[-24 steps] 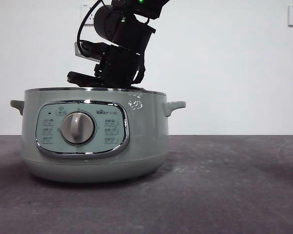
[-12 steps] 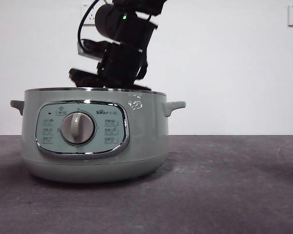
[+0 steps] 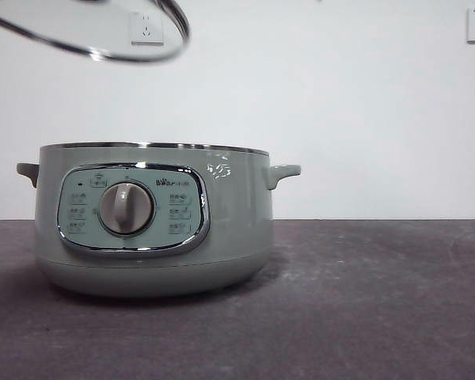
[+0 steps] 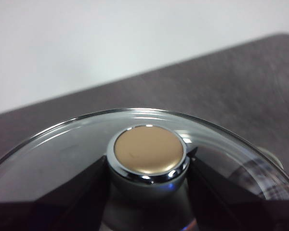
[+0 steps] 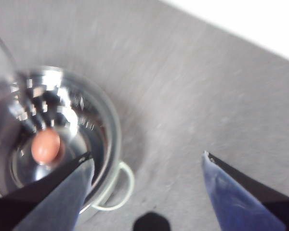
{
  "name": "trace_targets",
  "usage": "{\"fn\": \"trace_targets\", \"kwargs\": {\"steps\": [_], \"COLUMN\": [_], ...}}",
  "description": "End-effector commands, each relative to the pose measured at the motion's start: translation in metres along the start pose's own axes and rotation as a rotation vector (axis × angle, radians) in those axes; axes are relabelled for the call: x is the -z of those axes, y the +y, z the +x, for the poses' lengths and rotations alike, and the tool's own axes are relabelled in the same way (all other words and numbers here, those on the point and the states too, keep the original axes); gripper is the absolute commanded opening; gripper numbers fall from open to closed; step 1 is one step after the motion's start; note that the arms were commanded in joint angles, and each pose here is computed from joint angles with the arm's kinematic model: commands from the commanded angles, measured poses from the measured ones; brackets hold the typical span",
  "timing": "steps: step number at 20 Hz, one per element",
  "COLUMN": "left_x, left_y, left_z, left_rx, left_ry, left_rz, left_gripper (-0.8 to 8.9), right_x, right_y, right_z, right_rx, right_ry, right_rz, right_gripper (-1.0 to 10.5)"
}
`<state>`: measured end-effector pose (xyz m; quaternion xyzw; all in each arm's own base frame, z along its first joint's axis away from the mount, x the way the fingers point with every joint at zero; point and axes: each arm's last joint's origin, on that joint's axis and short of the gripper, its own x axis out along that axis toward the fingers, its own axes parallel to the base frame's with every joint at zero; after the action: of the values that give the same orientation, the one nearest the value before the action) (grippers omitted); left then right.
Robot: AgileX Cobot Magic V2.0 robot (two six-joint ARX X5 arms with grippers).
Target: Pick up the egg,open the lid,put the egg in the pot,close the lid
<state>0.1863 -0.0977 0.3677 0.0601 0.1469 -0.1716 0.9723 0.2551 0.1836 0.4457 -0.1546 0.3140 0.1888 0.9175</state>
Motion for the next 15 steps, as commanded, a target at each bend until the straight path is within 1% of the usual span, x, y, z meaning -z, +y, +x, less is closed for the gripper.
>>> {"fn": "trace_targets", "kwargs": {"steps": [1, 4, 6, 8, 13, 15], "left_x": [-0.003, 0.004, 0.007, 0.009, 0.02, 0.023], "left_y": [-0.002, -0.007, -0.011, -0.013, -0.02, -0.024], "left_z": [0.013, 0.038, 0.054, 0.066, 0.087, 0.095], "left_rx": [0.01, 0.037, 0.064, 0.066, 0.092, 0.1], "left_ry": [-0.019, 0.032, 0.035, 0.035, 0.08, 0.094], "left_rz": [-0.009, -0.022, -0.045, -0.061, -0.089, -0.085], "left_gripper": [-0.08, -0.08, -0.08, -0.08, -0.08, -0.08], "right_x": [0.002, 0.008, 0.013, 0.017, 0.025, 0.026], "right_y": [-0.011, -0.022, -0.026, -0.029, -0.031, -0.031], "right_z": [-0.021, -0.054, -0.072, -0.084, -0.097, -0.097], "right_rx": [0.016, 0.027, 0.027, 0.027, 0.027, 0.026], "right_ry": [-0.033, -0.079, -0.102, -0.111, -0.096, -0.09], "right_rz": [0.041, 0.077, 0.089, 0.093, 0.092, 0.1], "right_gripper": [3.8, 3.8, 3.8, 3.8, 3.8, 3.8]}}
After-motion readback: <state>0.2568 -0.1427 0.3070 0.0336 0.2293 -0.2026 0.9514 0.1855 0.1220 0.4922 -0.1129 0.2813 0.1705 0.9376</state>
